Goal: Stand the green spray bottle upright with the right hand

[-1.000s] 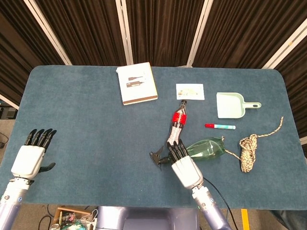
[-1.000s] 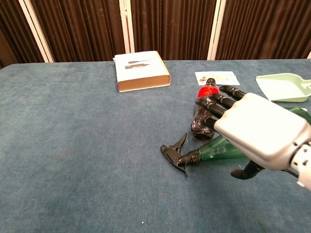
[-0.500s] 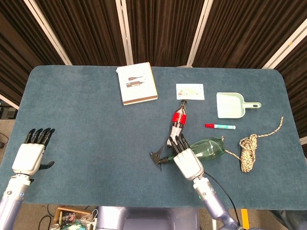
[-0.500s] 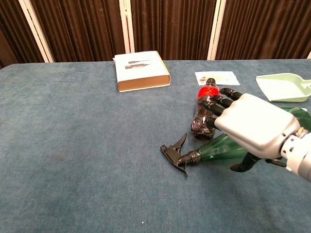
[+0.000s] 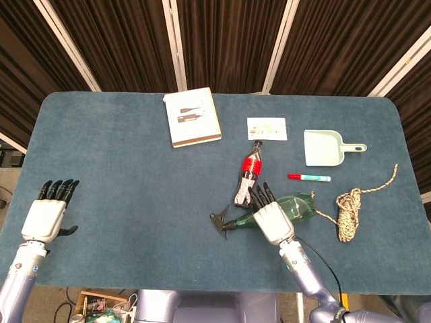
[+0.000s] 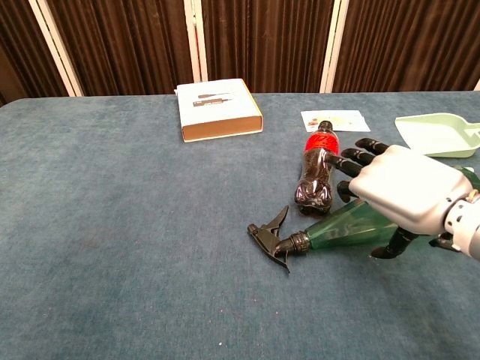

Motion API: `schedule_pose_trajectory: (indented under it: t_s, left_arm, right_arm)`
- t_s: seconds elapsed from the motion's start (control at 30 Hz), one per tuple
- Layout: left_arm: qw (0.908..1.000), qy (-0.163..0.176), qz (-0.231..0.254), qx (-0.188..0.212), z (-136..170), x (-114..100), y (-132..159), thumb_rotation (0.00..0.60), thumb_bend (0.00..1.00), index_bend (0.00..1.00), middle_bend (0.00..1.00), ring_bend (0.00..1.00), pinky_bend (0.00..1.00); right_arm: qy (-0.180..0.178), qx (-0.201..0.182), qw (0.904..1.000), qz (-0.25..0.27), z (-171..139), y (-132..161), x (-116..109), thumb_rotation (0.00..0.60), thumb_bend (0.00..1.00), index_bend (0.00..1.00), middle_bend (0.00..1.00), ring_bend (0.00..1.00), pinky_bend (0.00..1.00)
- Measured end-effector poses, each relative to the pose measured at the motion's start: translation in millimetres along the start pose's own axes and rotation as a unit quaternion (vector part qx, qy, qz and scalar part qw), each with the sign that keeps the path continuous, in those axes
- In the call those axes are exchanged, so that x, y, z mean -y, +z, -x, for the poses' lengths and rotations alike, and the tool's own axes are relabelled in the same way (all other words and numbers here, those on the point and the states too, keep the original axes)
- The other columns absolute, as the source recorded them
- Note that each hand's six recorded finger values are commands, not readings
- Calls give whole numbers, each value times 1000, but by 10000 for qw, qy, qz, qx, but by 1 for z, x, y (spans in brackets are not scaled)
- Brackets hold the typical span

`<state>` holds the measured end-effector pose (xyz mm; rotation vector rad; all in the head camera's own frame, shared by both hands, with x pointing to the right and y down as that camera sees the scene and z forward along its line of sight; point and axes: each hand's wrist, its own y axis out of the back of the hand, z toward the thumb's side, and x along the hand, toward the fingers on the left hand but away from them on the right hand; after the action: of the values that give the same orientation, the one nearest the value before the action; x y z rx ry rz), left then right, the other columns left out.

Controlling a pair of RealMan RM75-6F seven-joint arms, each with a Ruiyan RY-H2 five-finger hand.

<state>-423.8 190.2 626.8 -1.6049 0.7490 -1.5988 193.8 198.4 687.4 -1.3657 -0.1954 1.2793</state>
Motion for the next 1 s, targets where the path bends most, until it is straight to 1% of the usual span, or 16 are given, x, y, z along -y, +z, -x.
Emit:
schedule_pose_trajectory:
  t_s: [0.17,0.3,0.4,0.47,0.57,0.63,0.87,0.93,1.0]
  left_arm:
    - [10000,-14,-11,-41,-2,1,0,600,51,35,54,41,0]
    - [10000,-37,1,-42,-2,1,0,600,51,35,53,41,0]
    - [10000,-56,18,-44,-3,2,-1,600,52,35,53,41,0]
    - [10000,-54,31,-43,-3,1,-1,600,52,35,53,41,0]
    - [10000,-46,47,-36,-2,0,-1,600,53,34,54,41,0]
    - [10000,-40,58,-30,-2,0,-1,600,53,32,53,41,0]
    - [9999,-4,134,5,1,-4,-2,600,52,27,52,41,0]
    - [9999,7,168,19,2,-5,-2,600,53,26,52,41,0]
    - [9998,17,199,30,3,-6,-3,600,52,26,52,41,0]
  right_arm:
    - [101,10,9999,-8,3,-5,8,600,200,341,0,0,0]
    - [206,17,9998,-17,4,-7,17,600,219,417,0,0,0]
    - [209,41,9998,26,5,-7,18,600,253,552,0,0,0]
    - [141,94,9998,44,6,-7,16,600,290,668,0,0,0]
    - [-18,178,9998,3,7,-9,11,600,330,772,4,0,0]
    - [-151,240,9996,-6,8,-10,7,600,345,792,9,0,0]
    - [-693,462,9965,111,5,-19,-14,600,382,797,10,0,0]
    - [-867,526,9946,234,3,-24,-24,600,385,803,9,0,2]
    - [-945,567,9928,471,2,-29,-30,600,388,806,9,0,6]
